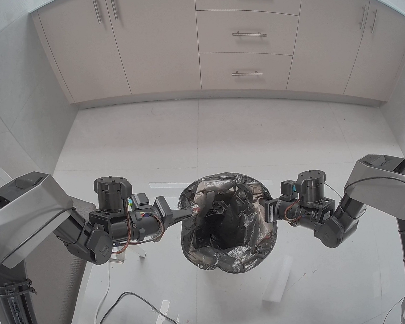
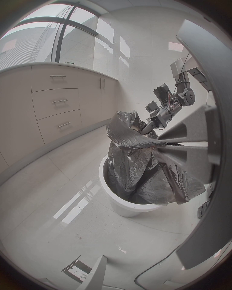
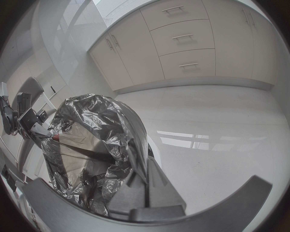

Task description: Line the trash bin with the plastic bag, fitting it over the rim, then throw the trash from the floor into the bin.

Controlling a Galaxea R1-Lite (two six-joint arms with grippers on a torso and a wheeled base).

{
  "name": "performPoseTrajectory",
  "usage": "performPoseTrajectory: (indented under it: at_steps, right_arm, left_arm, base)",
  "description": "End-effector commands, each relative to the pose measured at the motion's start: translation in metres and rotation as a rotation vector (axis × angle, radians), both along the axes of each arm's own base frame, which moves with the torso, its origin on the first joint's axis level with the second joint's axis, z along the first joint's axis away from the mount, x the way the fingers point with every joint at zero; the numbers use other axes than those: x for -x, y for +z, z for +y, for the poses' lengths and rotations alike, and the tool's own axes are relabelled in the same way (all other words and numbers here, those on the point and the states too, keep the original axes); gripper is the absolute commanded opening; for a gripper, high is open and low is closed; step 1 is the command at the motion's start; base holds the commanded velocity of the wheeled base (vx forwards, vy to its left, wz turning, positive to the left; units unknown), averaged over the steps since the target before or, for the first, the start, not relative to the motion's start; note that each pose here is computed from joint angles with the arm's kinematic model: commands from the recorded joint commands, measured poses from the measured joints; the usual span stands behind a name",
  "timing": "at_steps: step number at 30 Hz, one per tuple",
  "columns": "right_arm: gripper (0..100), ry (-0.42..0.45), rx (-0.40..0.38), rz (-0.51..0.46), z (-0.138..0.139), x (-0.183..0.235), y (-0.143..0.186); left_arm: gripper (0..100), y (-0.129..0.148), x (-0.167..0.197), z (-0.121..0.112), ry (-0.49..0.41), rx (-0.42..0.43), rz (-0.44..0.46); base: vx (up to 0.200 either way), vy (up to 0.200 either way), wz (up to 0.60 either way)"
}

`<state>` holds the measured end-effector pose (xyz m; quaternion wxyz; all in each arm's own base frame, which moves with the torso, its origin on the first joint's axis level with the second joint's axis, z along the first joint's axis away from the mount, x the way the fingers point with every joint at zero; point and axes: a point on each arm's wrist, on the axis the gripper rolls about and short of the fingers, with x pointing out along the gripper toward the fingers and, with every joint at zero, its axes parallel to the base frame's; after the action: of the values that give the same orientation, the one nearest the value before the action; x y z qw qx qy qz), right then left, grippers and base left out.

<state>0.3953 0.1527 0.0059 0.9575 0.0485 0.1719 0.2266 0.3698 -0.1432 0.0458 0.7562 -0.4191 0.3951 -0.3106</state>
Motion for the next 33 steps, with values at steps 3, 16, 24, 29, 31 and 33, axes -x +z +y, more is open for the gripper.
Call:
performPoseTrajectory:
  at_steps: [3,16,24,29,31,33]
  right_arm:
    - [0,-0.012,-0.005,-0.001,-0.0071,0.0006,-0.0035]
    - [0,-0.005,-0.03,-0.136,-0.0081,0.0019,-0.0034]
    - [0,-0.007,-0.019,-0.114,-0.0086,0.0065,-0.0049]
    - [0,-0.009,-0.02,-0.129,-0.0093,0.0064,0.0013]
    - [0,-0.012,-0.02,-0.13,-0.0092,0.0059,0.0017]
    - [0,-0.015,-0.018,-0.13,-0.01,0.0062,0.0018]
  left_arm:
    - [0,-0.001,-0.0001,-0.0008,-0.002,0.0,0.002]
    - [0,-0.0015,0.0007,-0.0011,-0.003,-0.004,0.012]
    - [0,-0.0009,0.0011,-0.001,-0.003,-0.005,0.017]
    - [0,-0.0009,0.0009,-0.0004,-0.002,-0.005,0.017]
    - [0,-0.0006,0.0006,-0.0005,-0.002,-0.005,0.015]
    - [0,-0.0006,0.0006,-0.0005,-0.002,-0.005,0.015]
  base:
    - [0.0,0.0,0.0]
    - [0.0,0.0,0.0]
    - [0.0,0.0,0.0]
    - [0.0,0.0,0.0]
    - [0.0,0.0,0.0]
    - [0.0,0.0,0.0]
